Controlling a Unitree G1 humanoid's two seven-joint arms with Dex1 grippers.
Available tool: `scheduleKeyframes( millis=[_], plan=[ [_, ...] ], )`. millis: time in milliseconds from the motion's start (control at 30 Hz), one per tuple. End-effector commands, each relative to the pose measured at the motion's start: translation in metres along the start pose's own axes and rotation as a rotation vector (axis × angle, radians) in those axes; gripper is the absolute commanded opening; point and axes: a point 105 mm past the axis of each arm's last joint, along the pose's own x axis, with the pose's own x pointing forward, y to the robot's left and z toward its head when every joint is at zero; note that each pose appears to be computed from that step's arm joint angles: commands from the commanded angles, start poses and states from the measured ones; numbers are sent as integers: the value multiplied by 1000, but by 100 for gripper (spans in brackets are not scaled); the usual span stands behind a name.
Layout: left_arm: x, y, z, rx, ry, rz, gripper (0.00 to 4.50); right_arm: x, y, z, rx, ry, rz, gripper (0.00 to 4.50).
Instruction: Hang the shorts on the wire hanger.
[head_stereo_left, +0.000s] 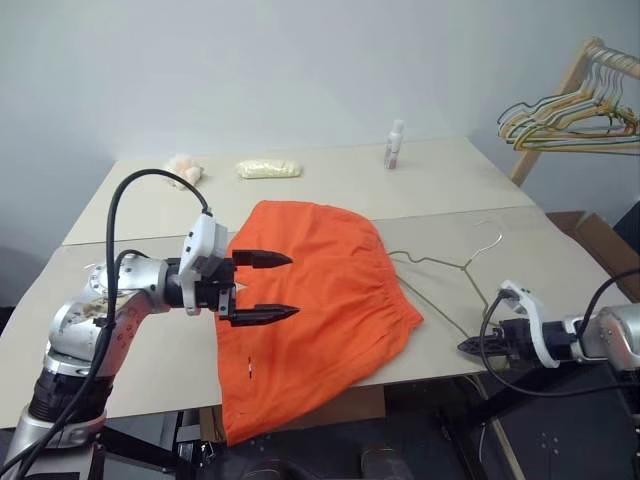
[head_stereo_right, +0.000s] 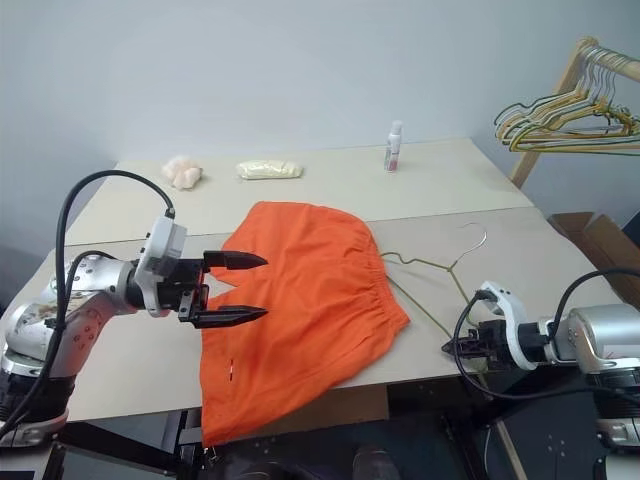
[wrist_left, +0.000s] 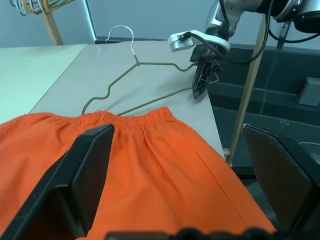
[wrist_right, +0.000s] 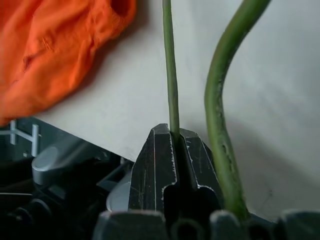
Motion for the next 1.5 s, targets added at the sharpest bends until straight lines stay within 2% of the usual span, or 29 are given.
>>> scheduleKeyframes(
  millis=[33, 200, 333, 500, 800, 1000, 1233, 1367, 1500],
  plan=[
    [-3, -2, 9, 45, -19, 1, 445, -22, 15, 5, -13, -22, 73, 0],
    [-4, -2, 6, 50, -11, 4, 445, -32, 39, -11, -51, 50, 212, 0],
    [-5, -3, 5, 53, -5, 0, 445, -30, 44, -27, -63, 146, 231, 0],
    [-6, -5, 5, 53, 2, 0, 445, -22, 40, -36, -72, 187, 197, 0],
    [-4, -6, 8, 67, 17, -12, 445, 17, 22, 4, -14, 25, 145, 0],
    [-5, -6, 11, 76, 26, -13, 445, 22, 41, -1, -71, 83, 287, 0],
    [-6, -4, 9, 75, 34, -6, 445, 44, 27, 22, 1, 49, 227, 0],
    [-8, -3, 8, 76, 35, 0, 445, 53, 36, 30, 8, 45, 294, 0],
    [-8, -4, 8, 77, 37, 5, 445, 54, 47, 25, 6, 90, 375, 0]
  ],
)
